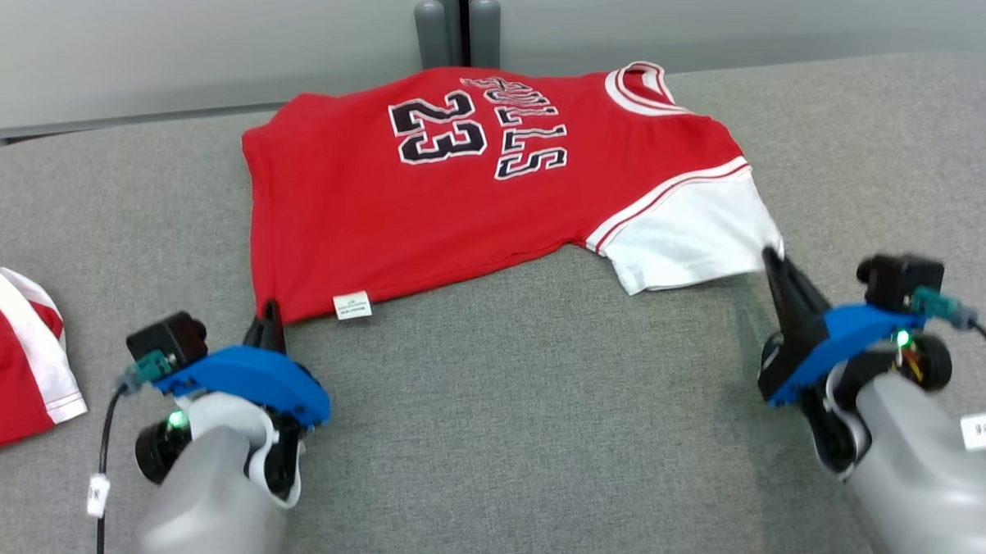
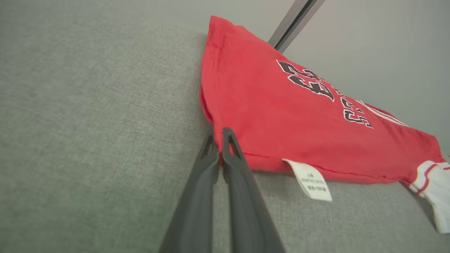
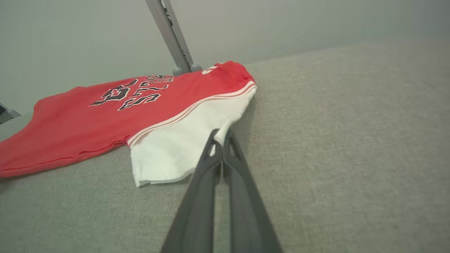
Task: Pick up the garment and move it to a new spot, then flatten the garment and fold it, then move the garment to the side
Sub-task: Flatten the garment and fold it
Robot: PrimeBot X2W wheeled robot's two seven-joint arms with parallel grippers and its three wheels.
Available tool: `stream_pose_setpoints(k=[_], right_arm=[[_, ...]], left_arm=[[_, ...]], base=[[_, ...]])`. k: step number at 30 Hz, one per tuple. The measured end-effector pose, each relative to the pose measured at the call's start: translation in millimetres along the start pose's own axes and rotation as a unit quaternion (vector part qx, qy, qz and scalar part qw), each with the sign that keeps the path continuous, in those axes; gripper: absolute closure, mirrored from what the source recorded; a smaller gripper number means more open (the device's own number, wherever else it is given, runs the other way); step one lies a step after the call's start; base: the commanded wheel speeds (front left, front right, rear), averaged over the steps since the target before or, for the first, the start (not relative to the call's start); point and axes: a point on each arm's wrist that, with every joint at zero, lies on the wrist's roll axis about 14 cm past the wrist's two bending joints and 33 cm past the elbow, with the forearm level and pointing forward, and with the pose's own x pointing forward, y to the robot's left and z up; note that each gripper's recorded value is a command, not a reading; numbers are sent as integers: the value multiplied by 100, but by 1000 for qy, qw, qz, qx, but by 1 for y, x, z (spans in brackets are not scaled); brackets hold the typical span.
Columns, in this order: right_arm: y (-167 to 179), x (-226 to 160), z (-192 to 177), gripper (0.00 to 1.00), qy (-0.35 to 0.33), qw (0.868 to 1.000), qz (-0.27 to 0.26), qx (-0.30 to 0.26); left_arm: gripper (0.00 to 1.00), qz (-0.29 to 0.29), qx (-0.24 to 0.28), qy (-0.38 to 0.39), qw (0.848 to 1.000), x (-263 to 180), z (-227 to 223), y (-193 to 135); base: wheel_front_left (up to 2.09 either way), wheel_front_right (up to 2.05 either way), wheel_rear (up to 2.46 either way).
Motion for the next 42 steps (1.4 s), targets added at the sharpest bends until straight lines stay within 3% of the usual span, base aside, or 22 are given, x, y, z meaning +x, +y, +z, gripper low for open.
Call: stream_pose_setpoints(k=[4,8,15,26,35,42], right_arm=[[-3,-27,-24,100,17,1000,-3,15],[-7,-54,-18,100,-11,1000,-4,25],[-19,-123,-39,100,-17,999,-27,38],[-17,-199,-36,100,50,997,-62,25],[-13,-208,-15,100,64,995,-72,14],[-7,-170,-5,100,65,997,-47,5]], left_arm=[[100,-2,8,-9,1000,-15,-2,7],[100,-2,21,-39,999,-36,4,15],[100,10,44,-54,997,-84,-15,26],[100,21,73,4,997,-147,-24,25],[100,33,69,50,996,-170,-13,15],[100,20,41,101,994,-153,-19,9]], base=[[0,0,0],[0,0,0],[0,0,0],[0,0,0],[0,0,0],[0,0,0]])
